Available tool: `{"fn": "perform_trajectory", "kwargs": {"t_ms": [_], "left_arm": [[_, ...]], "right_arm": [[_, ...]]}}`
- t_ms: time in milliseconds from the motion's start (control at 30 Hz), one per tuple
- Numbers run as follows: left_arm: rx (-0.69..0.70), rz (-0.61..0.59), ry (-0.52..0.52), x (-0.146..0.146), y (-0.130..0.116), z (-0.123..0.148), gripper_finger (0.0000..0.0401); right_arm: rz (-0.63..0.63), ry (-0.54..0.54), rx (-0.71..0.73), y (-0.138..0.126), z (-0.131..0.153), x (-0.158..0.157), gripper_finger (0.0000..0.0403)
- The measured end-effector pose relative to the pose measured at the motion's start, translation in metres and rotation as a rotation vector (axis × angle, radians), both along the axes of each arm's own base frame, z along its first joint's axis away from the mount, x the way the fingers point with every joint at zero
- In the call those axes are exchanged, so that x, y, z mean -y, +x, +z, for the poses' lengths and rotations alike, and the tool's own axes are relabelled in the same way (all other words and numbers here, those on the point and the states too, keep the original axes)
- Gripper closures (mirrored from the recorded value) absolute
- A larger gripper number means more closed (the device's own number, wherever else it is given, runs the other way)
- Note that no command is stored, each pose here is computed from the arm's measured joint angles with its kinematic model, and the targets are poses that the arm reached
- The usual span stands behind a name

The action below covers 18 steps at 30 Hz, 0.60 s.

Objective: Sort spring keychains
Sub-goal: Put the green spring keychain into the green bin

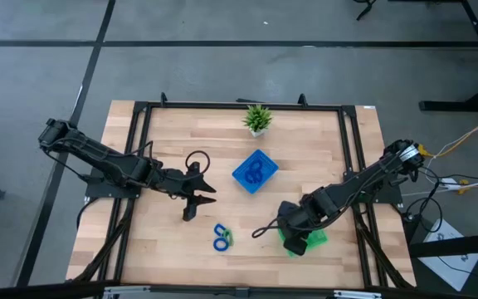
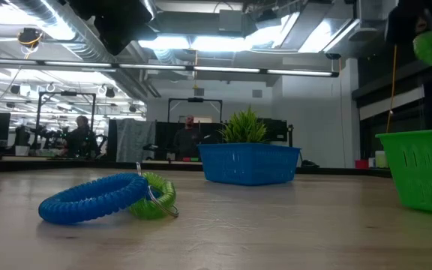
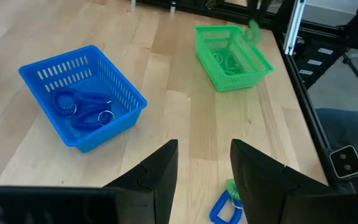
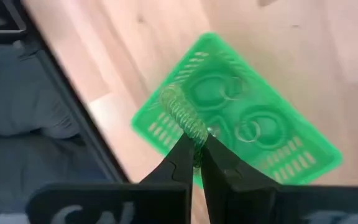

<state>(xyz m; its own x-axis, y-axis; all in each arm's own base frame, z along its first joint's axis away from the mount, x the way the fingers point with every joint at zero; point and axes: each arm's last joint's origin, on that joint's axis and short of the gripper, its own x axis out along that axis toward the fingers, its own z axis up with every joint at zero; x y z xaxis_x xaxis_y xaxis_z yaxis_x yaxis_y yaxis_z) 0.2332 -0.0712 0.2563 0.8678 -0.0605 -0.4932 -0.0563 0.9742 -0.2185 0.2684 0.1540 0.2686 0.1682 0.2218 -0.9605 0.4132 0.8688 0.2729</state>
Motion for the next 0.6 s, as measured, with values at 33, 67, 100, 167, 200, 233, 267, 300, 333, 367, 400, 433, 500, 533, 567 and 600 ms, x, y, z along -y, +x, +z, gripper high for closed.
{"fn": "perform_trajectory", "kwargs": {"t_ms": [33,67,100,167,200,233,267,300,333,367,400,433,500,533,567,600], "left_arm": [[0.000,0.000,0.000,0.000,0.000,0.000,0.0258],[0.000,0.000,0.000,0.000,0.000,0.000,0.0258],[0.000,0.000,0.000,0.000,0.000,0.000,0.0258],[-0.001,0.000,0.001,0.000,0.000,0.000,0.0258],[-0.002,0.000,0.002,0.000,0.000,0.000,0.0258],[-0.002,-0.003,0.006,0.000,0.000,0.000,0.0258],[-0.001,-0.003,0.007,0.000,0.000,0.000,0.0258],[-0.001,-0.003,0.007,0.000,0.000,0.000,0.0258],[-0.002,-0.003,0.008,0.000,0.000,0.000,0.0258],[-0.002,-0.003,0.007,0.000,0.000,0.000,0.0258],[-0.002,-0.004,0.008,0.000,0.000,0.000,0.0258],[-0.001,-0.004,0.008,0.000,0.000,0.000,0.0258],[-0.001,-0.001,0.009,0.000,0.000,0.000,0.0258],[0.000,0.006,0.013,0.000,0.000,0.000,0.0258],[0.002,0.014,0.018,-0.001,0.000,0.000,0.0258],[0.003,0.022,0.022,-0.001,0.000,0.000,0.0258]], "right_arm": [[-0.009,-0.010,-0.004,-0.001,-0.001,0.000,0.0387],[-0.012,-0.019,-0.005,-0.002,-0.003,-0.001,0.0387],[-0.010,-0.023,-0.008,-0.003,-0.005,-0.002,0.0387],[-0.002,-0.036,-0.018,-0.006,-0.009,-0.004,0.0387],[0.001,-0.048,-0.023,-0.008,-0.012,-0.004,0.0387],[0.003,-0.064,-0.025,-0.009,-0.015,-0.005,0.0386],[0.004,-0.081,-0.029,-0.011,-0.018,-0.005,0.0386],[0.002,-0.095,-0.034,-0.012,-0.021,-0.005,0.0384],[-0.003,-0.102,-0.042,-0.014,-0.024,-0.005,0.0382],[-0.011,-0.106,-0.052,-0.015,-0.027,-0.004,0.0379],[-0.019,-0.111,-0.063,-0.016,-0.030,-0.004,0.0376],[-0.028,-0.116,-0.075,-0.018,-0.033,-0.003,0.0372],[-0.040,-0.125,-0.094,-0.020,-0.038,-0.002,0.0364],[-0.043,-0.129,-0.099,-0.021,-0.040,-0.001,0.0361],[-0.045,-0.129,-0.101,-0.021,-0.042,-0.001,0.0358],[-0.046,-0.127,-0.098,-0.021,-0.044,-0.001,0.0355]]}}
